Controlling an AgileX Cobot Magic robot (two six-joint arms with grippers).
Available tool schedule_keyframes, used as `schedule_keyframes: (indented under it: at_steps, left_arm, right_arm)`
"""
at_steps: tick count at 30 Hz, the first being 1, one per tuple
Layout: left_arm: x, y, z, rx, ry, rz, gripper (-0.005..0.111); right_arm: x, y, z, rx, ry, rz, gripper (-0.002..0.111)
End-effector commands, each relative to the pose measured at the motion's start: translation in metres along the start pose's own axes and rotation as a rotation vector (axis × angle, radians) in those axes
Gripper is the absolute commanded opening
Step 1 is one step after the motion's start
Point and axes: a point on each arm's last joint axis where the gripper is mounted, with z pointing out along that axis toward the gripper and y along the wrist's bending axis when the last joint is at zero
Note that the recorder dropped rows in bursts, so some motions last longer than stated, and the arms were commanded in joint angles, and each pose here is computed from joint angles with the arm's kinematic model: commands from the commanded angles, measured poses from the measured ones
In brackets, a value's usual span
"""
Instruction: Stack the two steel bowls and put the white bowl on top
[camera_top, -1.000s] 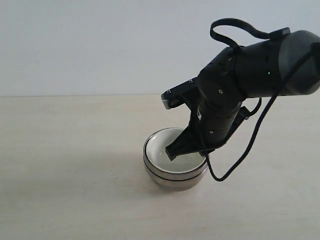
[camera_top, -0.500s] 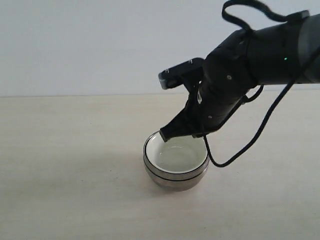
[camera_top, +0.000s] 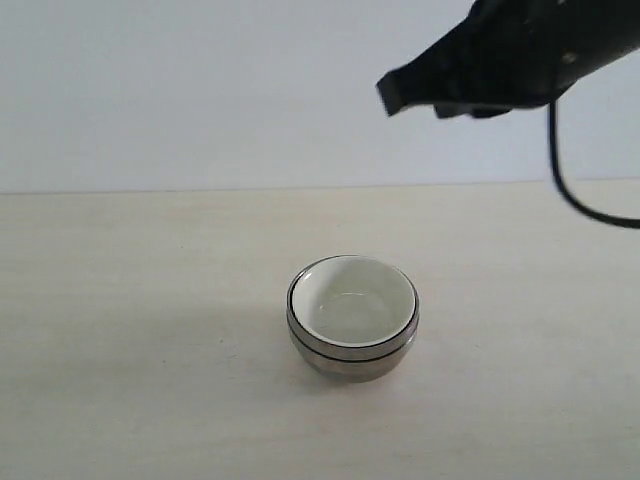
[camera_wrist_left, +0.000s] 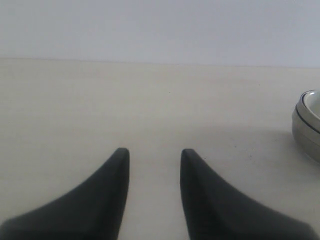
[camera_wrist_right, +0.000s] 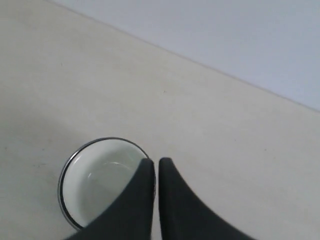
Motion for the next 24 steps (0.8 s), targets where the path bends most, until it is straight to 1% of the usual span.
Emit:
schedule_keyframes:
  at_steps: [1, 8, 14, 20, 24]
  left_arm:
    - [0.001, 0.0, 0.0, -0.003, -0.006, 0.001, 0.032]
    - [0.001, 0.0, 0.0, -0.003, -0.006, 0.001, 0.032]
    - [0.001, 0.0, 0.0, -0.003, -0.006, 0.001, 0.032]
    - [0.001, 0.0, 0.0, -0.003, -0.006, 0.001, 0.032]
    - [0.001, 0.0, 0.0, -0.003, -0.006, 0.001, 0.032]
  right_arm:
    - [-0.004, -0.015, -0.059, 0.011, -0.118, 0.016, 0.0]
    - [0.009, -0.033, -0.139, 0.016, -0.278, 0.06, 0.0]
    - [0.032, -0.048, -0.202, 0.018, -0.412, 0.102, 0.0]
    - [0.07, -0.063, -0.258, 0.032, -0.511, 0.138, 0.0]
    - [0.099, -0.072, -0.294, 0.03, -0.616, 0.168, 0.0]
